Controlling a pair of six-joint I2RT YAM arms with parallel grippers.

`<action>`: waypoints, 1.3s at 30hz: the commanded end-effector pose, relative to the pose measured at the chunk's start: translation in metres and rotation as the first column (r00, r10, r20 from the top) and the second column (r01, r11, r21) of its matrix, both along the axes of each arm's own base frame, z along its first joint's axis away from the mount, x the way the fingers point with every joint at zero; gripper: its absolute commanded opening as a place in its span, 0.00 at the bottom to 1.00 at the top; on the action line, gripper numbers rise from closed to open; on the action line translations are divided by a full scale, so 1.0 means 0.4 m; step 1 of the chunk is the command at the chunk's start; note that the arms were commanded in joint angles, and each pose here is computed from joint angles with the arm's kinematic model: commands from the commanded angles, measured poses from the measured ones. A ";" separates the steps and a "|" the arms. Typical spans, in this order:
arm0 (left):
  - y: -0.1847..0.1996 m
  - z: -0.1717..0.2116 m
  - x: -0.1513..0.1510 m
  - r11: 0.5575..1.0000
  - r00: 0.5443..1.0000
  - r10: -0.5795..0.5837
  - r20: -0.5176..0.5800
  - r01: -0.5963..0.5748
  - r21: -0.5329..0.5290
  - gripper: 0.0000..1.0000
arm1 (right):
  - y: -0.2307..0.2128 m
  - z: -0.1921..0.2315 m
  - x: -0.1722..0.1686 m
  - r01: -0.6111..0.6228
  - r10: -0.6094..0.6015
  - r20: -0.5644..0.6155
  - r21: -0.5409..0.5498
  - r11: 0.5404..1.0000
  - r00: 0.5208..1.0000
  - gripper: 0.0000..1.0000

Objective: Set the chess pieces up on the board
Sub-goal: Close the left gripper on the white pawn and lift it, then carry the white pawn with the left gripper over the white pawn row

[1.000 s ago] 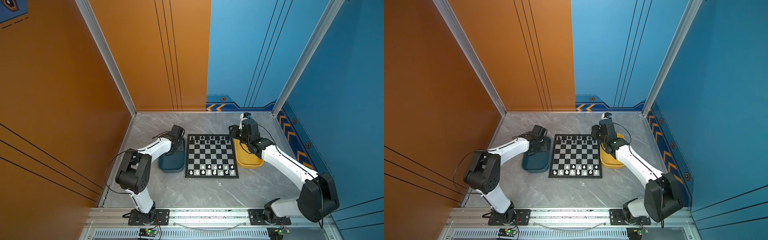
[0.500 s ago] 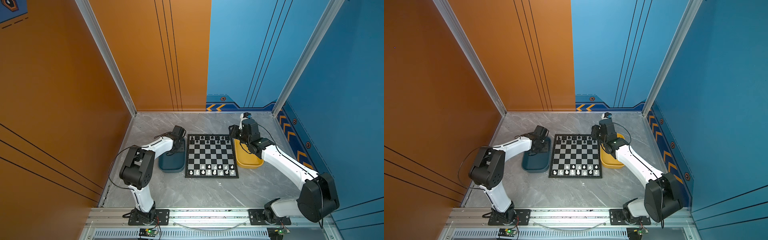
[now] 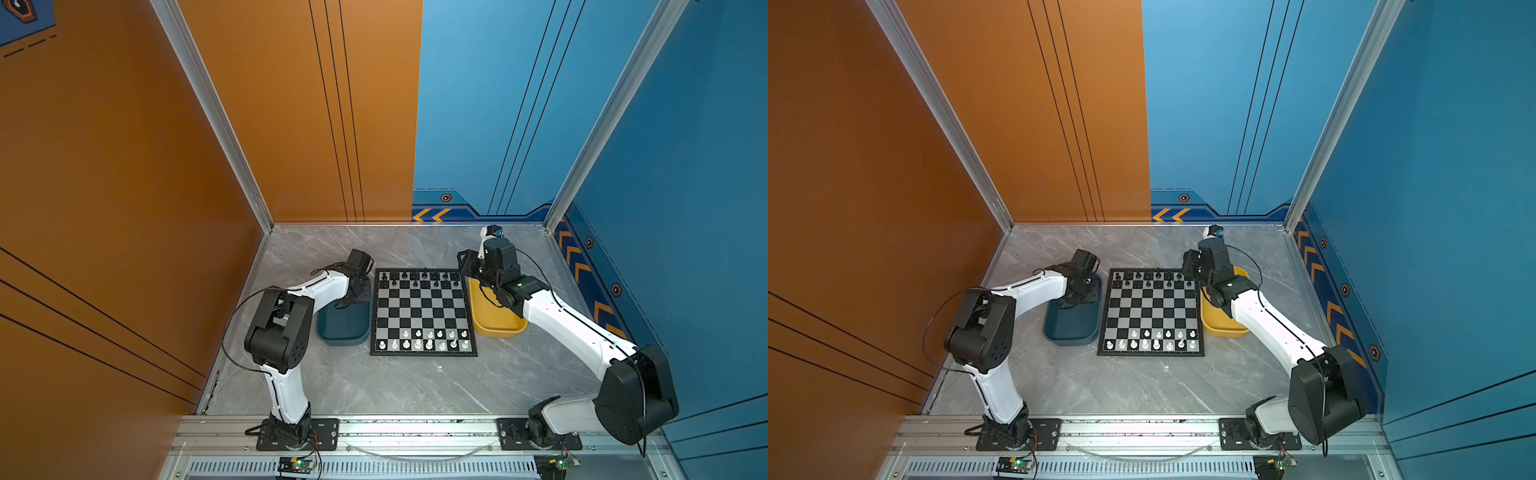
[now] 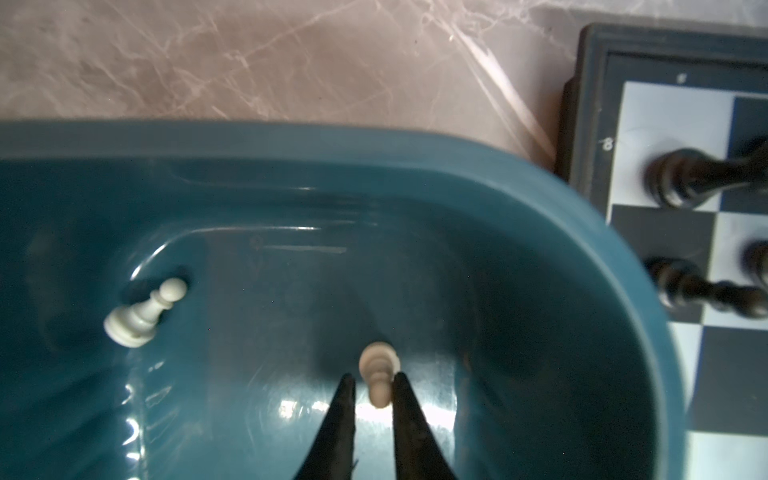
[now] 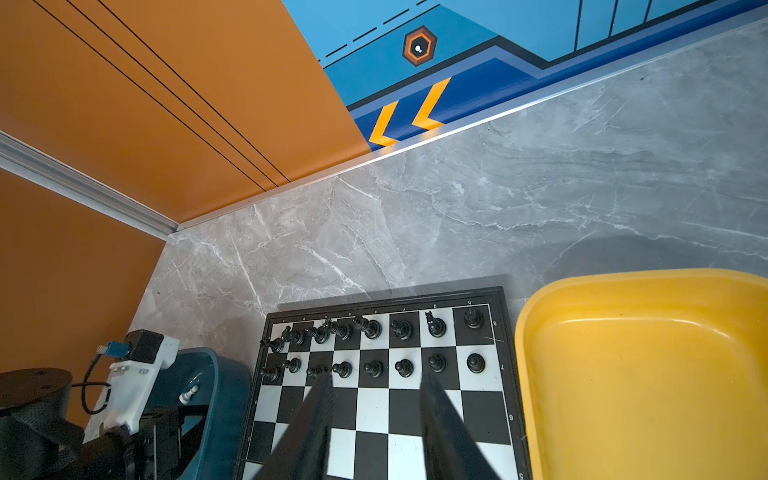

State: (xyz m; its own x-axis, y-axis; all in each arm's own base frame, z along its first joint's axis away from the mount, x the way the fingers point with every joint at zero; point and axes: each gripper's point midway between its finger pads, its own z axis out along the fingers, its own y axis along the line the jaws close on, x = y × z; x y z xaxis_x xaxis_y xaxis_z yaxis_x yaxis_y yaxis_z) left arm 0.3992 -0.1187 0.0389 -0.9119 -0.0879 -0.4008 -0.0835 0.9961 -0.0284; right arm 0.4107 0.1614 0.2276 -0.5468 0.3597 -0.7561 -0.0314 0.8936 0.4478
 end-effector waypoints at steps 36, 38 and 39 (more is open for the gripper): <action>-0.143 0.293 -0.130 0.966 0.944 -0.241 0.225 0.257 -0.044 0.00 | 0.012 0.057 -0.022 -0.022 0.022 0.032 0.003 1.000 0.999 0.37; -0.180 0.299 -0.151 0.950 0.931 -0.290 0.224 0.307 -0.046 0.00 | 0.009 0.061 -0.025 -0.019 0.019 0.034 0.000 1.000 0.999 0.37; -0.198 0.297 -0.163 0.943 0.924 -0.315 0.218 0.331 -0.044 0.00 | 0.008 0.063 -0.027 -0.017 0.017 0.037 0.000 1.000 0.999 0.37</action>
